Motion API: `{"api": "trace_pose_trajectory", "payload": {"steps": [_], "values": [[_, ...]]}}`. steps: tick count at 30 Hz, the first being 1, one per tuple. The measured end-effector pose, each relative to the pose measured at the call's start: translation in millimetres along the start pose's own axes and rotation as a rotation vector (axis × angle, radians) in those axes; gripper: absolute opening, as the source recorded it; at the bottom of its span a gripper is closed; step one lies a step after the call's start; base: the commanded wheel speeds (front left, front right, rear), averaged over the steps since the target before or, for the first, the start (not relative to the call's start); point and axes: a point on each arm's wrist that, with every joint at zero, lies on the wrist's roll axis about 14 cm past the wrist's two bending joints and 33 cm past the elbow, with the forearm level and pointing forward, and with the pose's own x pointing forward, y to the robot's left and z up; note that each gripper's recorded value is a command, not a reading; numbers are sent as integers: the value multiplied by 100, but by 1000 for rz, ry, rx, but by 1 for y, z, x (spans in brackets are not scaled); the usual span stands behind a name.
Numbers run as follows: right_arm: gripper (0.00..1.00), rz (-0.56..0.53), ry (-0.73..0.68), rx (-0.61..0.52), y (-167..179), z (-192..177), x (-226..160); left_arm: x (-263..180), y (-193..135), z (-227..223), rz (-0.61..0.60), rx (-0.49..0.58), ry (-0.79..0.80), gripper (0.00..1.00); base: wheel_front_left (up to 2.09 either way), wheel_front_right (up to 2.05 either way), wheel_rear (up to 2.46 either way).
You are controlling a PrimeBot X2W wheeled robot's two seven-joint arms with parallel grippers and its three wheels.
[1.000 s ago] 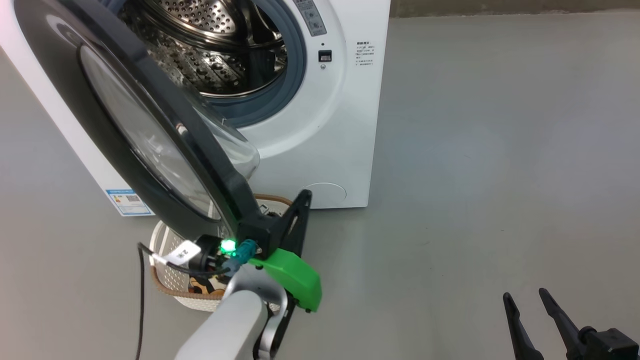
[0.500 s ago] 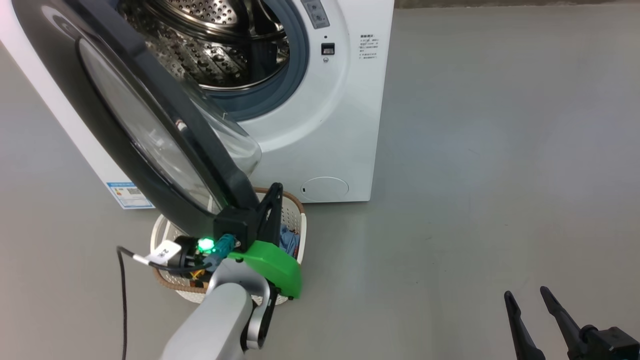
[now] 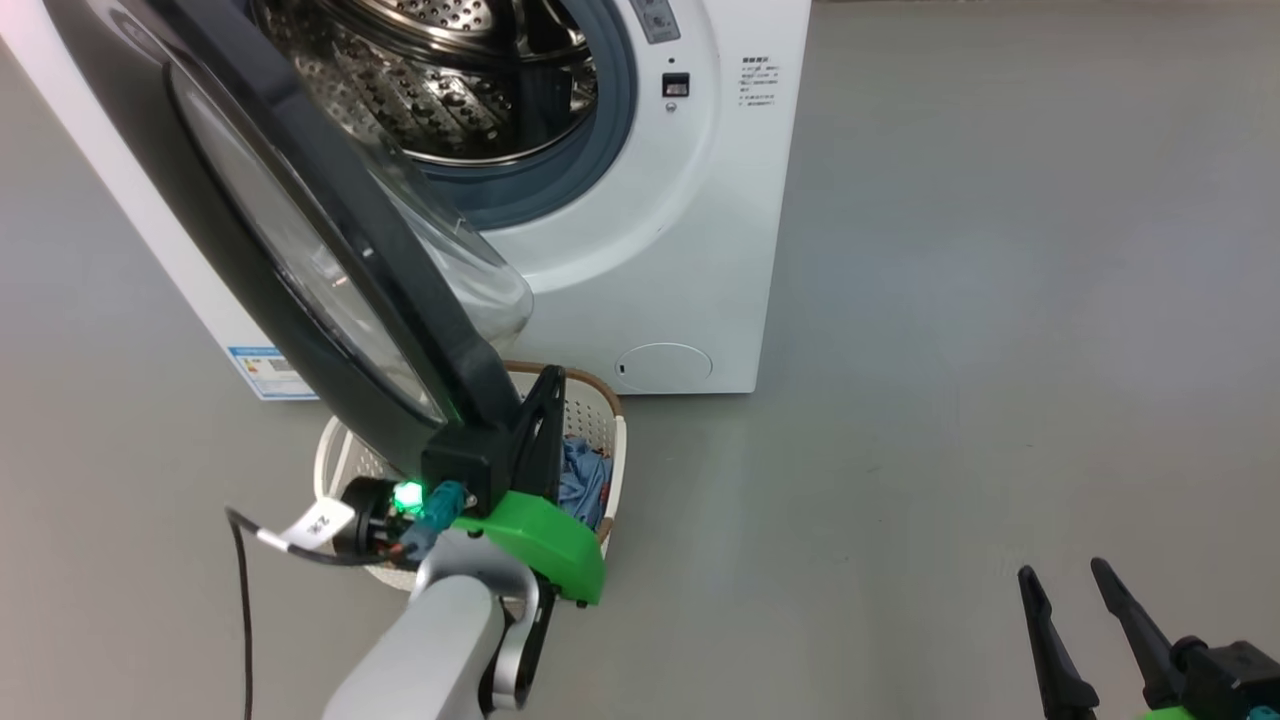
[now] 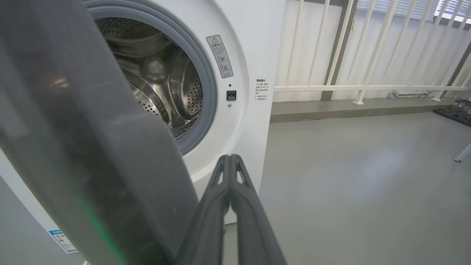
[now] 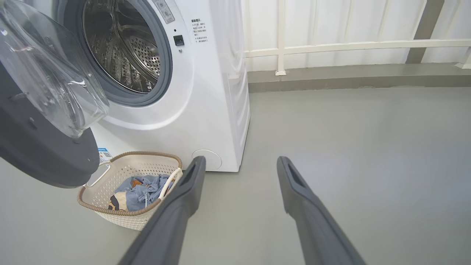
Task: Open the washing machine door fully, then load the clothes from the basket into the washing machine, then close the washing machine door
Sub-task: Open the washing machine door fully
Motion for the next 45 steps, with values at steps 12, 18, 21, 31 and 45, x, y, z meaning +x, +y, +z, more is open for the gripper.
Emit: {"api": "trace_pose_trajectory", "payload": {"steps": [12, 18, 21, 31, 45], "values": [[100, 49, 11, -12, 10, -4, 15, -17, 16, 1, 61, -22, -16, 0, 0, 0, 0], [100, 82, 16, -11, 21, -6, 23, -29, 31, 1, 110, -20, -22, 0, 0, 0, 0], [100, 103, 21, -9, 27, -8, 27, -36, 37, 4, 134, -25, -34, 0, 0, 0, 0], [100, 178, 34, -17, 48, -13, 43, -63, 64, 8, 247, -20, -52, 0, 0, 0, 0], [100, 242, 29, -14, 70, -12, 52, -116, 126, 9, 482, 2, -53, 0, 0, 0, 0]]}}
